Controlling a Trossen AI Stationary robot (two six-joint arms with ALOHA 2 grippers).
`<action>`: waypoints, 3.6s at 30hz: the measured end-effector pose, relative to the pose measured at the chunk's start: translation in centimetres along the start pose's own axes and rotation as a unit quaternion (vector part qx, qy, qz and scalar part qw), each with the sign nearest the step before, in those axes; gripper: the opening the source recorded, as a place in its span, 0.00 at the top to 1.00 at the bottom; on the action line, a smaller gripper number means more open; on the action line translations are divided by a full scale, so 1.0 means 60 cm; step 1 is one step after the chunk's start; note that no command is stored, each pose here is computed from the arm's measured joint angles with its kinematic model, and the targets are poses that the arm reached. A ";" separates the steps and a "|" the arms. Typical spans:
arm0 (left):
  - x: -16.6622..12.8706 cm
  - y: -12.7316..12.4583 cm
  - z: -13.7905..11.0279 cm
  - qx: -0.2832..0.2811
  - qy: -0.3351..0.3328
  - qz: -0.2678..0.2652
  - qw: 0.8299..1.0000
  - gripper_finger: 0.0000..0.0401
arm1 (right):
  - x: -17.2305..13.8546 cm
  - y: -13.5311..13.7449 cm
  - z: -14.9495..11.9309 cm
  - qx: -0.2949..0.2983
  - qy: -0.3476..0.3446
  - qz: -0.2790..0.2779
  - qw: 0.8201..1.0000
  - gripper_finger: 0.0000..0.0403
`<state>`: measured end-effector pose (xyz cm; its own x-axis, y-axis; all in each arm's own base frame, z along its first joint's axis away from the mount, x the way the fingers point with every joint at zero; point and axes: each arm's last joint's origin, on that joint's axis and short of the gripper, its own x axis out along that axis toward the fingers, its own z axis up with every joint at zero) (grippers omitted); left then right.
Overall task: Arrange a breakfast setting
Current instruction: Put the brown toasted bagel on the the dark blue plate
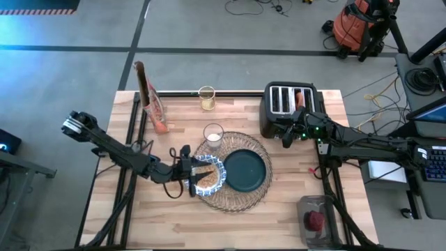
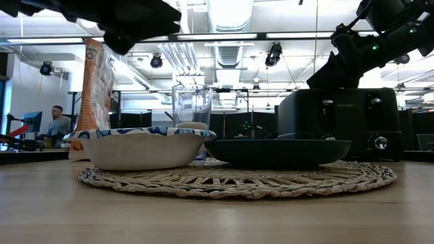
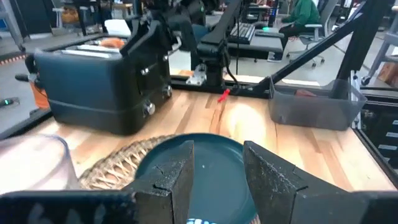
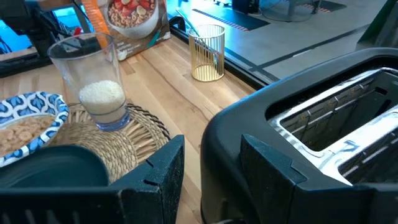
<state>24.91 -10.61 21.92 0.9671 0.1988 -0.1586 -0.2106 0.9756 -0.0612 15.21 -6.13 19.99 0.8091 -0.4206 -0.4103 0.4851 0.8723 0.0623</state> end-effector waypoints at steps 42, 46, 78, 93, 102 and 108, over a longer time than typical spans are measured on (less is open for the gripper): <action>0.067 -0.054 0.022 0.084 0.042 0.025 0.995 0.69 | -0.099 -0.008 0.156 0.125 0.097 -0.194 0.968 0.56; 0.067 -0.055 0.023 0.083 0.041 0.024 0.995 0.69 | -0.103 -0.011 0.162 0.161 0.111 -0.243 0.950 0.49; 0.056 -0.061 0.021 0.092 0.051 0.016 0.994 0.69 | 0.004 -0.131 0.163 0.226 0.188 -0.415 0.861 0.46; 0.055 -0.061 0.023 0.090 0.051 0.016 0.994 0.69 | 0.025 -0.144 0.150 0.221 0.228 -0.405 0.858 0.53; 0.054 -0.060 0.025 0.089 0.050 0.017 0.995 0.69 | 0.025 -0.141 0.150 0.230 0.234 -0.381 0.864 0.70; 0.054 -0.060 0.025 0.089 0.049 0.017 0.995 0.69 | 0.026 -0.140 0.150 0.229 0.235 -0.378 0.865 0.76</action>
<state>29.00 -13.33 23.13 0.9394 0.2300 -0.2542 -0.2053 0.9713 0.1201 15.36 -16.34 27.02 0.0301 -0.5863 -0.8096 0.9850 0.1553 -0.0758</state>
